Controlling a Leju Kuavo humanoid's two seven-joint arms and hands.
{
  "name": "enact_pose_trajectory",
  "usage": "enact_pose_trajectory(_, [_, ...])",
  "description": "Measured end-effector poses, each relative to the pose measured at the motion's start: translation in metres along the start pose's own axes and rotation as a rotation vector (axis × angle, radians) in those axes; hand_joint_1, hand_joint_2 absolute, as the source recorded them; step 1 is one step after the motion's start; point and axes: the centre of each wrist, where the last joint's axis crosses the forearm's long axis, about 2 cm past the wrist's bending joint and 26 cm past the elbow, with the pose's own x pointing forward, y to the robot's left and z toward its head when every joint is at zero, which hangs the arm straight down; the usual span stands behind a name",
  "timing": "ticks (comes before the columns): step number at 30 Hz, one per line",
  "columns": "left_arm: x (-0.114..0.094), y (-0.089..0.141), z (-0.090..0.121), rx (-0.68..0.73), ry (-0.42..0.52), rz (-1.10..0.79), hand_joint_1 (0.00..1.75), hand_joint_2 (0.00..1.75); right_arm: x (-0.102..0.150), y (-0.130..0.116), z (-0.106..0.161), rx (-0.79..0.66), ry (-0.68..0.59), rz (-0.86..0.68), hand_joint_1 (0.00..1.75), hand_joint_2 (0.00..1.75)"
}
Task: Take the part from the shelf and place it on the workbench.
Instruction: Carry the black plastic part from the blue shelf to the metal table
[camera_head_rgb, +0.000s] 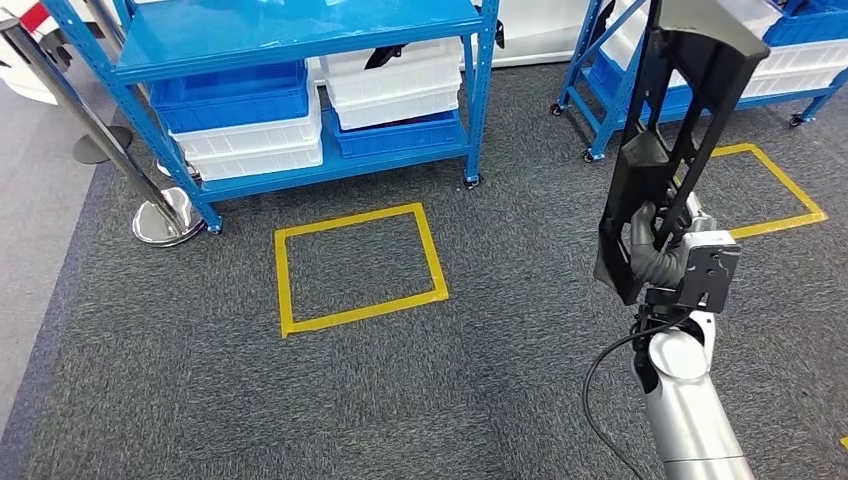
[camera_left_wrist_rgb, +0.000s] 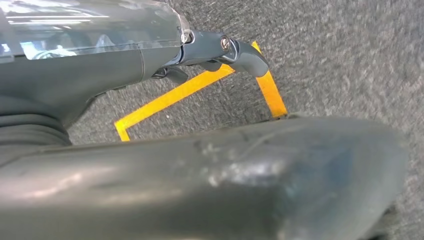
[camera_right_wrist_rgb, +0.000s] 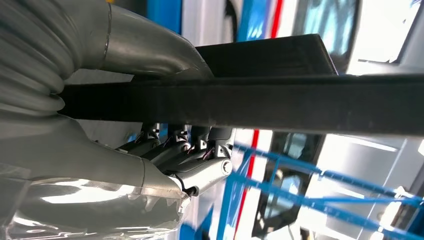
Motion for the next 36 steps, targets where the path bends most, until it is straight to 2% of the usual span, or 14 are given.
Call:
enact_pose_trajectory(5, [-0.002,0.000,0.001,0.002,0.006,-0.010,0.00,0.00,-0.009,-0.047,-0.016,-0.006,0.041,0.248,1.75,1.75])
enact_pose_trajectory(9, [-0.001,0.001,0.000,-0.006,0.004,-0.035,0.00,0.00,-0.022,-0.112,-0.033,-0.056,0.098,0.594,1.75,1.75])
enact_pose_trajectory(11, [-0.001,0.000,0.000,-0.010,0.000,-0.043,0.00,0.00,-0.025,-0.144,-0.041,-0.087,0.120,0.717,1.75,1.75])
enact_pose_trajectory(14, [-0.001,0.000,0.000,-0.013,-0.005,-0.051,0.00,0.00,-0.026,-0.182,-0.051,-0.138,0.155,0.857,1.75,1.75])
enact_pose_trajectory(17, [-0.001,0.000,0.000,-0.015,-0.011,-0.056,0.00,0.00,-0.027,-0.206,-0.051,-0.166,0.200,0.948,1.75,1.75])
enact_pose_trajectory(20, [0.001,0.000,0.000,-0.018,-0.019,-0.060,0.00,0.00,-0.021,-0.235,-0.055,-0.205,0.229,1.136,1.75,1.75])
enact_pose_trajectory(23, [0.001,0.000,-0.001,-0.023,-0.021,-0.069,0.00,0.00,-0.008,-0.279,-0.059,-0.232,0.249,1.346,1.75,1.75])
enact_pose_trajectory(26, [0.001,0.000,0.000,-0.028,-0.019,-0.074,0.00,0.00,0.006,-0.315,-0.061,-0.252,0.265,1.457,1.75,1.75])
enact_pose_trajectory(29, [0.001,0.000,0.000,-0.029,-0.019,-0.075,0.00,0.00,0.011,-0.329,-0.058,-0.264,0.274,1.502,1.75,1.75])
enact_pose_trajectory(36, [0.002,0.002,-0.001,-0.024,-0.021,-0.077,0.00,0.00,0.006,-0.333,-0.044,-0.263,0.267,1.582,1.75,1.75])
